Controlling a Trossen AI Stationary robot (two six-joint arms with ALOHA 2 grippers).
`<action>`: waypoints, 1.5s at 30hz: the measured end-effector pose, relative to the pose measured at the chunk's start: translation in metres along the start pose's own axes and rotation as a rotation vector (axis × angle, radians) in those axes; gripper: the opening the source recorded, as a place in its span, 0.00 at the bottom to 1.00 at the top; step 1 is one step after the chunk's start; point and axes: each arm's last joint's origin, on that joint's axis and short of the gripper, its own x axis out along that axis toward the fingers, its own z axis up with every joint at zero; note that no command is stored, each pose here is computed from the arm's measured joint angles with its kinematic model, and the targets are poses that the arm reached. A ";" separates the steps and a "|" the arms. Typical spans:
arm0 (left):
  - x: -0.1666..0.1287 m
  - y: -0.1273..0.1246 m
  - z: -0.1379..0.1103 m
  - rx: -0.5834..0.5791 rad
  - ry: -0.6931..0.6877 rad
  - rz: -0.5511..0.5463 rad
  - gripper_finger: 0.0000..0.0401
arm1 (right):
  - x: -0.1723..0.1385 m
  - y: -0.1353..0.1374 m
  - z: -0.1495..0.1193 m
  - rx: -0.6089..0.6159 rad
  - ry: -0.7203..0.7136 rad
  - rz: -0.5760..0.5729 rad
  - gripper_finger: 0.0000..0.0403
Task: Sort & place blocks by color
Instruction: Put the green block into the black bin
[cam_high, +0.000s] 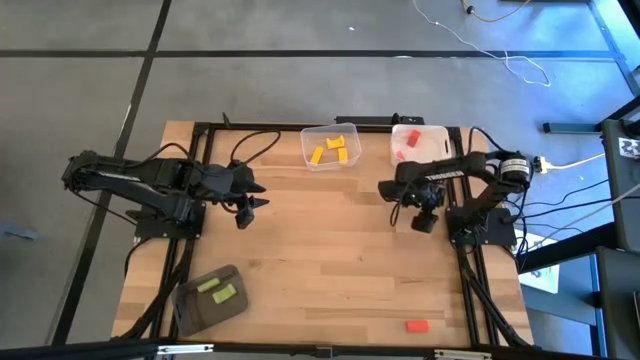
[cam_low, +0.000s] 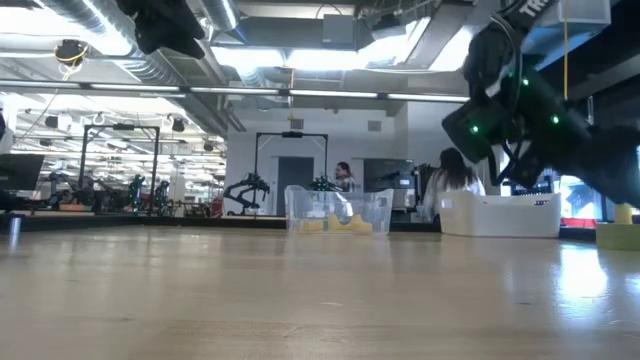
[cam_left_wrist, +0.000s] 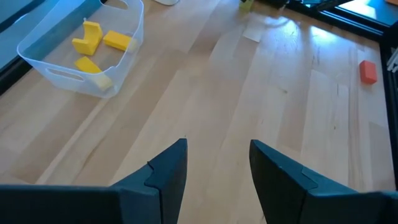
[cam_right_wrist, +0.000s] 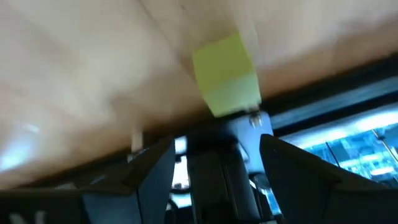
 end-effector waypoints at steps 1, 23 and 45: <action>0.000 0.000 0.000 0.000 0.000 0.000 0.41 | 0.003 0.000 0.001 0.001 -0.011 0.003 0.59; 0.000 0.000 0.000 -0.002 -0.002 -0.001 0.41 | 0.013 0.000 0.011 -0.021 -0.130 -0.089 0.59; 0.000 0.000 0.000 -0.005 -0.002 -0.001 0.41 | 0.013 0.000 0.012 0.112 -0.131 -0.053 0.59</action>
